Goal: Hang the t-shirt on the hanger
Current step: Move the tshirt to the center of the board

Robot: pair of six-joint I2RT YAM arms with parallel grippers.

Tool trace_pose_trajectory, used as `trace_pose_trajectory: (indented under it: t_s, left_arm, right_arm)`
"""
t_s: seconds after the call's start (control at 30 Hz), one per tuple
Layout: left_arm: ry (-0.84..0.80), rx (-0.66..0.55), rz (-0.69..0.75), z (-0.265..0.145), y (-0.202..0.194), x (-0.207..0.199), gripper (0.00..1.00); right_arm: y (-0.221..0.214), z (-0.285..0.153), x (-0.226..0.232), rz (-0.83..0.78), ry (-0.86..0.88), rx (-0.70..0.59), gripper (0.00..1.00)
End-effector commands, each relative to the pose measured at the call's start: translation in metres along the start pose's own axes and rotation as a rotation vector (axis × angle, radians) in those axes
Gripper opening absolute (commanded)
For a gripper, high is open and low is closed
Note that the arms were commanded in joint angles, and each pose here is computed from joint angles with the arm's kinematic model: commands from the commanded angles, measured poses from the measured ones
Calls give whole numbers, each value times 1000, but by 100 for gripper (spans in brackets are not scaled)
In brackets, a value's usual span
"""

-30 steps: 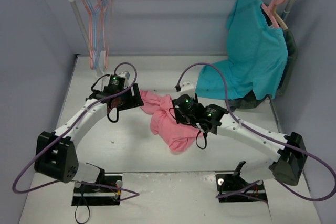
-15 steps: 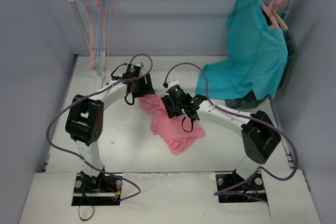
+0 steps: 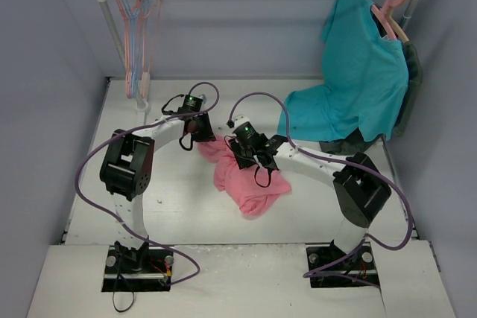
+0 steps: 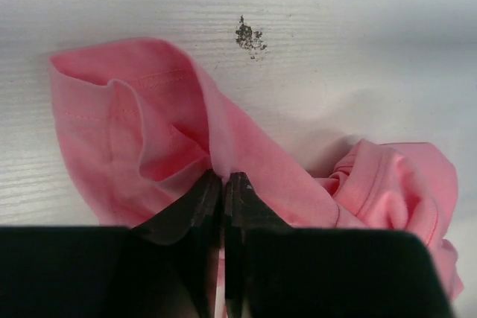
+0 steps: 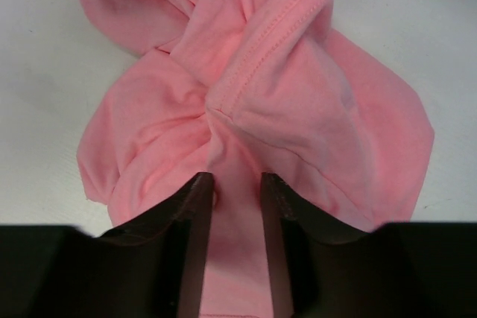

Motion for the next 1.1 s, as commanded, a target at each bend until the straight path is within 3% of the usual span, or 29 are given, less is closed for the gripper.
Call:
trace_pose_trajectory:
  t_s: [0.0, 0.13, 0.4, 0.5, 0.67, 0.77, 0.83, 0.9, 0.97, 1.07]
  left_arm:
    - [-72, -138, 37, -35, 39, -29, 1]
    - [-40, -155, 56, -64, 44, -31, 0]
    - [57, -317, 131, -167, 81, -33, 0]
    - [69, -438, 175, -226, 107, -39, 0]
    - [56, -633, 271, -322, 138, -64, 0]
    - [20, -807, 343, -387, 143, -81, 0]
    - [-5, -888, 374, -413, 130, -84, 0]
    - [-13, -843, 392, -397, 110, -76, 0]
    - [-49, -845, 390, -405, 83, -72, 0]
    - [-121, -729, 368, -369, 29, -57, 2]
  right_arm:
    - [16, -2, 7, 4, 38, -62, 31]
    - [18, -6, 1, 0, 18, -75, 0]
    - [80, -60, -73, 23, -116, -229, 0]
    - [131, -106, -101, 25, -151, -369, 0]
    - [229, -210, -100, -63, -161, -657, 0]
    - [254, -266, -94, -80, -133, -816, 0]
    - [251, -294, -86, -92, -75, -884, 0]
    - [232, -298, -82, -104, -25, -869, 0]
    - [209, -287, -74, -102, 47, -814, 0]
    - [147, -252, -74, -59, 95, -666, 0]
Point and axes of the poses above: each gripper's point midway between its finger pads, its own z axis out along the fingers, its own x axis along the line the jaws close on, y = z × x, the point moved 4 cm from there along -z, back along the fingers, and after that the axes turned 6 degrees about z, right-handed, at the moved point
